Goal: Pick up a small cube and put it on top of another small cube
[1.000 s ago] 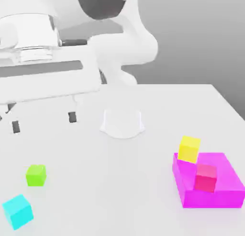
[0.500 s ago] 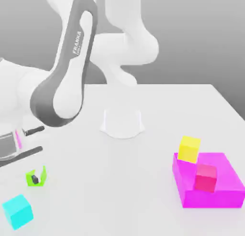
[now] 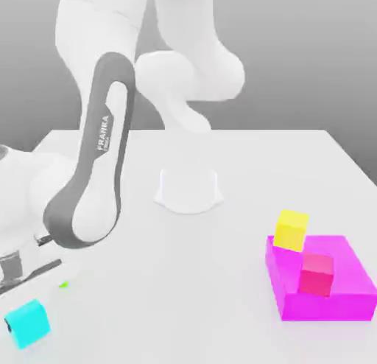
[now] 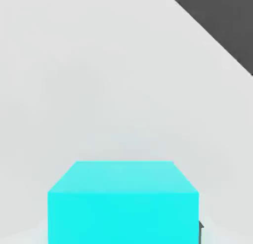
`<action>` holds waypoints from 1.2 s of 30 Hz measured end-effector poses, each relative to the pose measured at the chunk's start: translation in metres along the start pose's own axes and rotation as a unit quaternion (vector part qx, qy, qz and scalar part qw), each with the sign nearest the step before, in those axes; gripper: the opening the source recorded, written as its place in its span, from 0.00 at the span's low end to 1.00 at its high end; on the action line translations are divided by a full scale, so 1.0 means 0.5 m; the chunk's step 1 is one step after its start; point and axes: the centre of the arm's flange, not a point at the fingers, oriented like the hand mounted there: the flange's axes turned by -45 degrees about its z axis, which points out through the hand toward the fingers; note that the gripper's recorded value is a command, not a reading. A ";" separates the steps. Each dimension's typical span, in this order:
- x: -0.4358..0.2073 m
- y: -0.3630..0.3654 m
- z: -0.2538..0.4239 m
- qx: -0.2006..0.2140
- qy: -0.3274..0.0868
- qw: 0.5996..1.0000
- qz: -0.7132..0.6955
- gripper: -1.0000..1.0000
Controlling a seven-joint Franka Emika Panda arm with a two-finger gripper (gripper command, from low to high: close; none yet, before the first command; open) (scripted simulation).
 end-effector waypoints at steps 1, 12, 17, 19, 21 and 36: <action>-0.007 -0.003 -0.022 -0.002 -0.003 1.000 -0.017 0.00; -0.141 -0.078 -0.144 -0.010 -0.033 0.939 -0.341 0.00; -0.185 -0.134 -0.143 -0.003 -0.024 0.873 -0.487 0.00; -0.189 -0.159 -0.134 -0.001 -0.016 0.837 -0.547 0.00; -0.193 -0.186 -0.122 0.000 -0.006 0.797 -0.604 0.00; -0.182 -0.182 -0.054 -0.009 0.001 0.771 -0.636 0.00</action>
